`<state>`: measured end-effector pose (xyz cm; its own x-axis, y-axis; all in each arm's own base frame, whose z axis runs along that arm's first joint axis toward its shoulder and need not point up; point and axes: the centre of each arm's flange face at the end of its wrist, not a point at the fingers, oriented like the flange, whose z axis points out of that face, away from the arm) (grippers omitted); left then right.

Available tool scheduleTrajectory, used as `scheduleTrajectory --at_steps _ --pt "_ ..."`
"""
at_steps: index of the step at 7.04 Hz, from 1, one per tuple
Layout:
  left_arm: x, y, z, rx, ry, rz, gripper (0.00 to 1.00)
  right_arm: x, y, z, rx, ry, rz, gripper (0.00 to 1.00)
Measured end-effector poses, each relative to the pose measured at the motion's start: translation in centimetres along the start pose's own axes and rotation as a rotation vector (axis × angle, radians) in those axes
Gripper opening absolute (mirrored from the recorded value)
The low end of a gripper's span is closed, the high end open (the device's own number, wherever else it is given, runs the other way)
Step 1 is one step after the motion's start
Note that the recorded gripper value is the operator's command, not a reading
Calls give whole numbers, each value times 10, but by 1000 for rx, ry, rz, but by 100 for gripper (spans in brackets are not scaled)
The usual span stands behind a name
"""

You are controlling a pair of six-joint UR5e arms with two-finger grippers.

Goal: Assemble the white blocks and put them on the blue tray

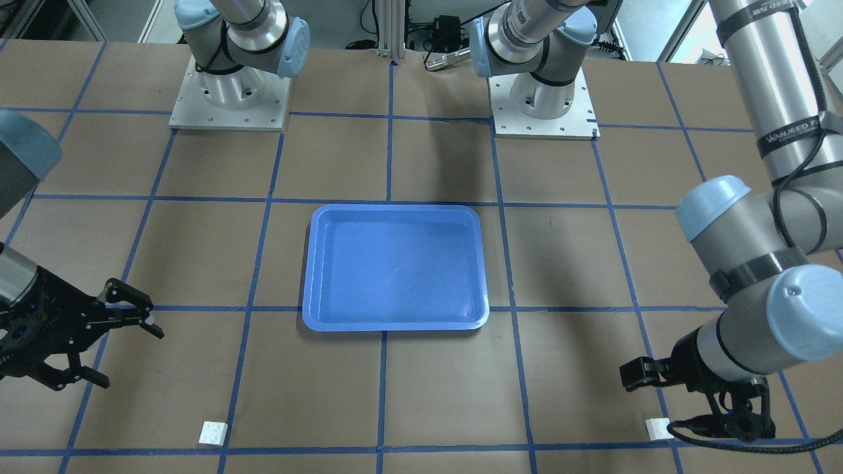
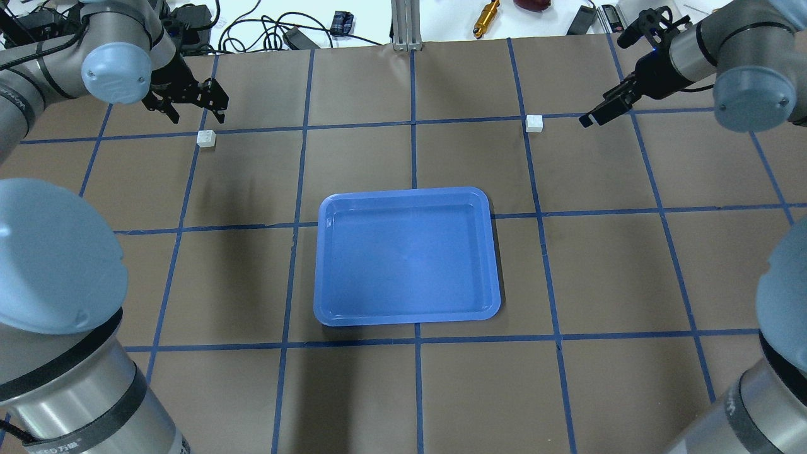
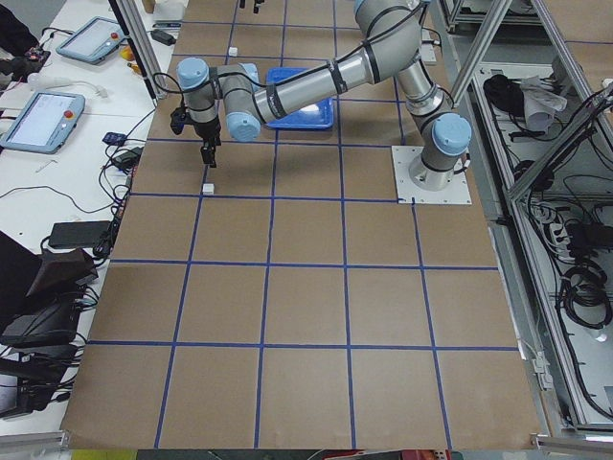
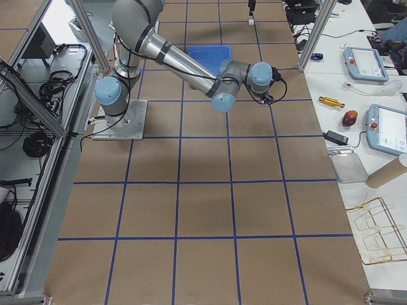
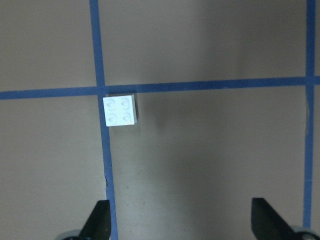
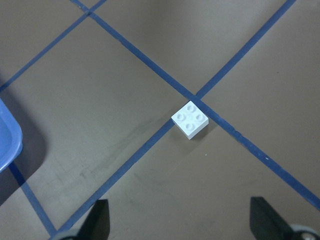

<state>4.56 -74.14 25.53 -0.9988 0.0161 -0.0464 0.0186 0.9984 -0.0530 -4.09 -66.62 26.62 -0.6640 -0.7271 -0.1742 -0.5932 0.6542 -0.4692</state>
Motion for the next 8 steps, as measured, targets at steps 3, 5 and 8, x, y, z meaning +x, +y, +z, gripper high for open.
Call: scheduleTrajectory --at_steps 3,5,8 --pt "-35 9 51 68 -25 -14 100 19 7 31 37 15 -122 99" --pt "-42 11 57 115 -38 -26 100 29 1 37 83 0 -210 99" --pt "-39 11 69 51 -4 -17 97 39 -5 45 143 -27 -284 99"
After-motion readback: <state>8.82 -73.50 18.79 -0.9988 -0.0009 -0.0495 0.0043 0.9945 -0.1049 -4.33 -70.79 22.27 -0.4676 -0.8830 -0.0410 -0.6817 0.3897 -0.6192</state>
